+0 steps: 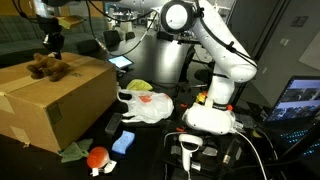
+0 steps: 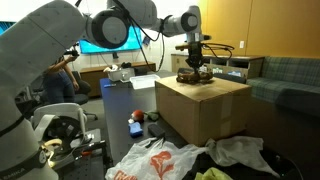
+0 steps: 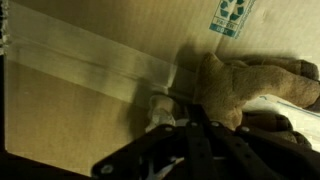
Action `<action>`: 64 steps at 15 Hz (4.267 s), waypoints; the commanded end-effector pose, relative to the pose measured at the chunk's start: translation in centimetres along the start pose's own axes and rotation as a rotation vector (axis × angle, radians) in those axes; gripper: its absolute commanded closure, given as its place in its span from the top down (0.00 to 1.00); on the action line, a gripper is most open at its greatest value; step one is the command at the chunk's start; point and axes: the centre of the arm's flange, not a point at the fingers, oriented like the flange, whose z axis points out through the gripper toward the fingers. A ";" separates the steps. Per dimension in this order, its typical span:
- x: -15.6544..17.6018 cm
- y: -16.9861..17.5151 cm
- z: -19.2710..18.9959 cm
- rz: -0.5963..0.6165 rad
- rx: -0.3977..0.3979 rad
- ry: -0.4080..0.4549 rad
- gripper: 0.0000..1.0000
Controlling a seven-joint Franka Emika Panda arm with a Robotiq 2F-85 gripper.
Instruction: Put the objects on top of the box on to the table and the objects on the table on to the top of the box
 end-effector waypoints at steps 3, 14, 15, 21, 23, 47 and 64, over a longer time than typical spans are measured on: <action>0.9 -1.3 -0.3 -0.054 0.062 -0.028 0.27; 1.1 -3.5 -1.5 -0.109 0.093 -0.011 0.96; 1.3 -3.7 -1.2 -0.110 0.096 -0.015 0.99; 2.2 -4.4 1.8 -0.042 0.091 -0.022 1.00; 2.3 -4.1 2.7 0.002 0.093 -0.013 1.00; -7.6 11.6 5.6 0.423 0.037 0.096 0.03; -23.1 24.0 4.5 0.877 0.083 0.376 0.03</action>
